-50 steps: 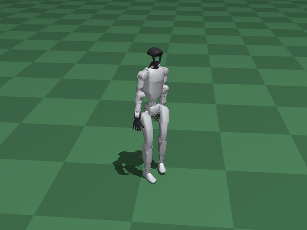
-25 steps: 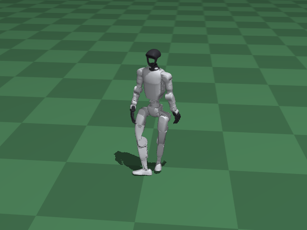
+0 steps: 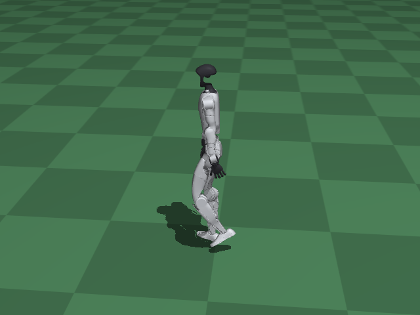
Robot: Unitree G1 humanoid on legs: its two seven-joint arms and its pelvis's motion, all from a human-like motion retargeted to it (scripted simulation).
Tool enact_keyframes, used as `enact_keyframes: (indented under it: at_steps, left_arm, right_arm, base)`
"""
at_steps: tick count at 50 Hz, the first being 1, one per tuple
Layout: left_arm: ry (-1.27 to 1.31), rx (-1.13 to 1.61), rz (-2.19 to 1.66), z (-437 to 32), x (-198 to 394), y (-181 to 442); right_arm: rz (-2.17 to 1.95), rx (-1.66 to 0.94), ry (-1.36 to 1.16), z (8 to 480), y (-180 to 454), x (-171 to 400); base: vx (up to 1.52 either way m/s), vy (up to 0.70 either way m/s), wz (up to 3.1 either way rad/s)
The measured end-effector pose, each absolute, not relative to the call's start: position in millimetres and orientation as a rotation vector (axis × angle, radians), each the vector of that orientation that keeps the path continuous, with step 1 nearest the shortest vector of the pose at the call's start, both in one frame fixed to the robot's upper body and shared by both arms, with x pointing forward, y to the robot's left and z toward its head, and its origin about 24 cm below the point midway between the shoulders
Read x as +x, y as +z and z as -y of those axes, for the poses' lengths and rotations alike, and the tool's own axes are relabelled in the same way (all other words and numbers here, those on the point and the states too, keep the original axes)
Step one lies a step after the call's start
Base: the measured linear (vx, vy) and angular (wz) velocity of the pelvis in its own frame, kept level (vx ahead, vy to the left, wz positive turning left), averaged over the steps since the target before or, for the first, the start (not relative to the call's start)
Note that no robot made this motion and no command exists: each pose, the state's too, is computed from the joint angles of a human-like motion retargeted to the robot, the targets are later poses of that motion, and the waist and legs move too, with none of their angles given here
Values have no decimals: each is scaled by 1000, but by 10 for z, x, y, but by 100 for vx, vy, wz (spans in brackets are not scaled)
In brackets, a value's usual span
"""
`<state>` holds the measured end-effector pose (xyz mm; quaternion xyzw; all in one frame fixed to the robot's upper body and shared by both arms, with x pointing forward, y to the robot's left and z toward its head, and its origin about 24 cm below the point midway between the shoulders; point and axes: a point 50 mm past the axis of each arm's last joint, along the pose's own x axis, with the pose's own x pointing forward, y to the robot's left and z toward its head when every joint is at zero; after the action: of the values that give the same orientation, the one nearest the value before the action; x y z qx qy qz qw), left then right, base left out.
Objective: In place motions
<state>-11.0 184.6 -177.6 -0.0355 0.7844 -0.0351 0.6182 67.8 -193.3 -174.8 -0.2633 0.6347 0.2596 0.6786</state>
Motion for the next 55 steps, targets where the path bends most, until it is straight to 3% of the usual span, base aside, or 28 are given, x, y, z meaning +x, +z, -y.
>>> enact_keyframes:
  at_steps: [5, 12, 19, 25, 30, 42, 47, 55]
  left_arm:
    - [-59, -214, -1772, -1669, -58, -1790]
    - [-115, -134, -1864, -1617, -274, -1775]
    - [-157, -40, -1803, -1782, 62, -1773]
    - [-137, -34, -1786, -1819, 63, -1775]
    - [-104, -90, -1792, -1830, 129, -1759]
    - [-106, -51, -2012, -1860, -431, -1682]
    - [-122, -70, -2004, -1774, -415, -1698]
    - [-134, -106, -1867, -1758, -24, -1750]
  right_arm:
    - [-1428, -571, 539, 2010, -1735, 690]
    - [-1558, -501, 453, 2149, -1752, 305]
    - [-1611, -340, 282, 2093, -1763, 87]
    - [-1741, -300, 315, 2064, -1747, -324]
    - [-1636, -401, 382, 2042, -1777, -22]
    - [-1148, -676, 633, 1737, -1667, 1076]
    - [-1166, -623, 573, 1814, -1678, 986]
    - [-1424, -410, 277, 2070, -1760, 443]
  base:
    - [2, 40, -142]
    - [22, 38, -81]
    - [0, 16, -67]
    - [15, 13, -29]
    - [-10, 8, -83]
    - [-8, -11, -187]
    - [12, -13, -200]
    - [19, -7, -145]
